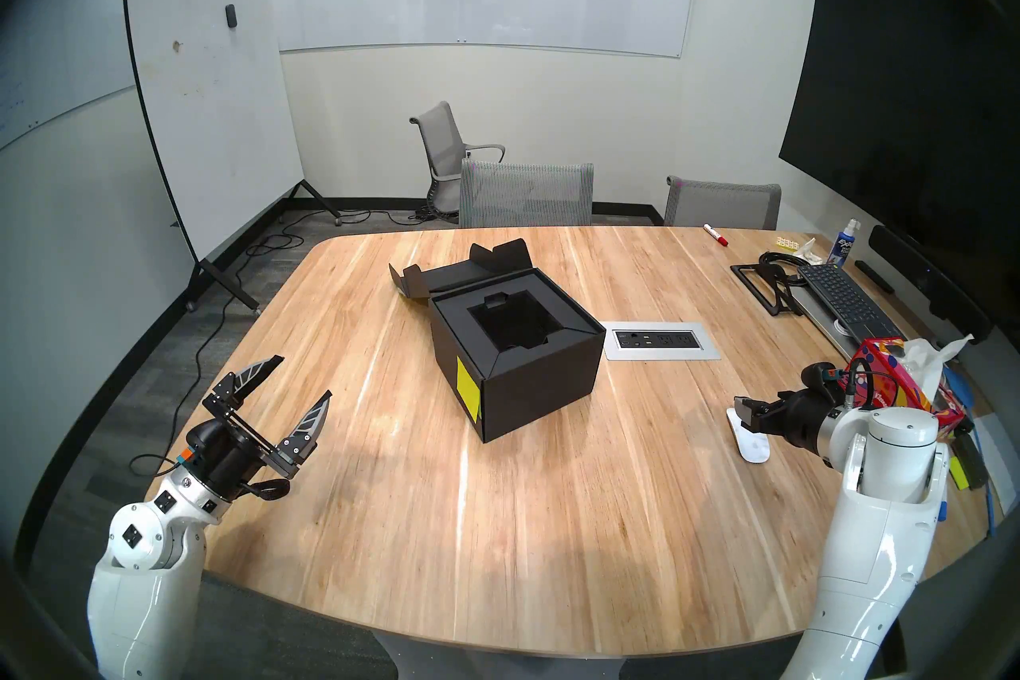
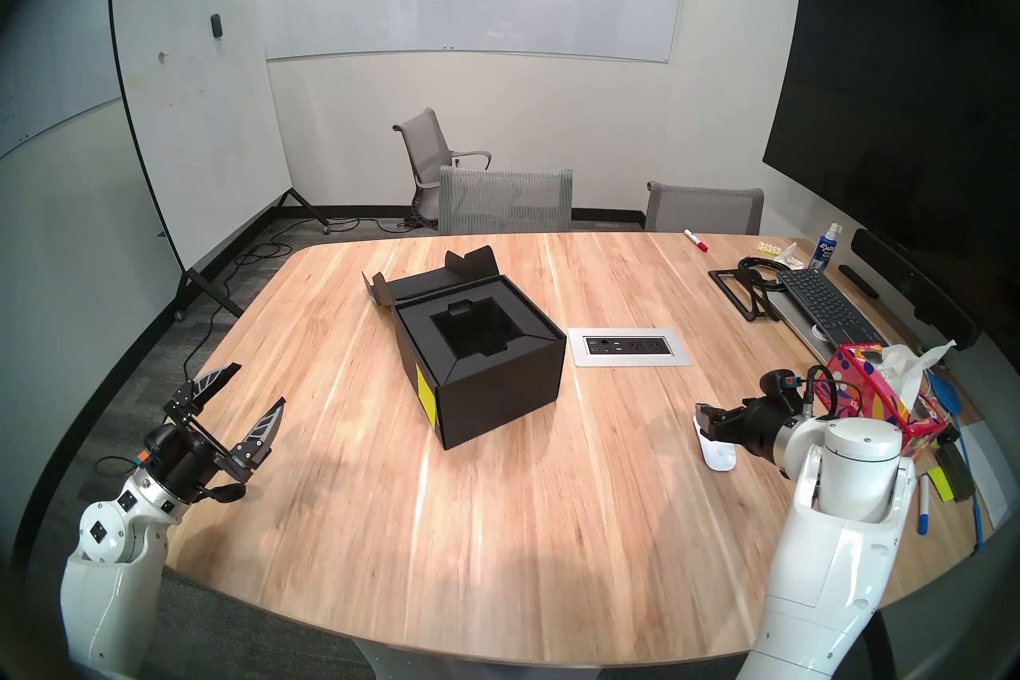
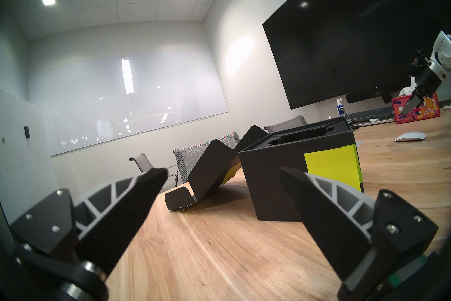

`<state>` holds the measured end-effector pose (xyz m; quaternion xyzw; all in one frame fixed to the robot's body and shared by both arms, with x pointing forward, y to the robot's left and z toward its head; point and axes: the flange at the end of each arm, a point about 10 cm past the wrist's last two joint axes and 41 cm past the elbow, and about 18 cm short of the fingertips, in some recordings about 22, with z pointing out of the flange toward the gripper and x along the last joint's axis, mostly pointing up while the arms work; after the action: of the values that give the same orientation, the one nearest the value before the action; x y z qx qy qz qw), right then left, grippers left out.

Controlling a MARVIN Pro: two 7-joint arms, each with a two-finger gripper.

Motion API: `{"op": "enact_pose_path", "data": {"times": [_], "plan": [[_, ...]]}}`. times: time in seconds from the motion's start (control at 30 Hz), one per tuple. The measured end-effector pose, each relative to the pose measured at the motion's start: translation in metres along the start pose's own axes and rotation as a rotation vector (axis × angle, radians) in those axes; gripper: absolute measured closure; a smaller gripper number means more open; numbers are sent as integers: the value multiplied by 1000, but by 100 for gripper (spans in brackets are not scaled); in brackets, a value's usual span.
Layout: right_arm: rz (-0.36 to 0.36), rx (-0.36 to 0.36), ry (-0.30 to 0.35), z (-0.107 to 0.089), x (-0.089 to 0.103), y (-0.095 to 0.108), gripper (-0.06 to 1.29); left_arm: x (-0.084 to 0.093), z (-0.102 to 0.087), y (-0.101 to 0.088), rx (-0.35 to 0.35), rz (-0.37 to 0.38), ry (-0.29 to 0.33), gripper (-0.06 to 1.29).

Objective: Open the box and place the mouse inside

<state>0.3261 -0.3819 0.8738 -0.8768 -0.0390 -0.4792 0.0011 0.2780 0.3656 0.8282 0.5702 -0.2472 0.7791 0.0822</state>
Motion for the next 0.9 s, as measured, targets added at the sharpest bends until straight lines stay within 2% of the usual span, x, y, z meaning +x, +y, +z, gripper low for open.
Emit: {"op": "enact_pose_path", "data": {"times": [0.33,0.9], "plan": [[4,10,-27,2,-2,-2,0,0,0,0,0,0,0,0],[-3,12,-48,16,-16,4,0,0,0,0,0,0,0,0]]}}
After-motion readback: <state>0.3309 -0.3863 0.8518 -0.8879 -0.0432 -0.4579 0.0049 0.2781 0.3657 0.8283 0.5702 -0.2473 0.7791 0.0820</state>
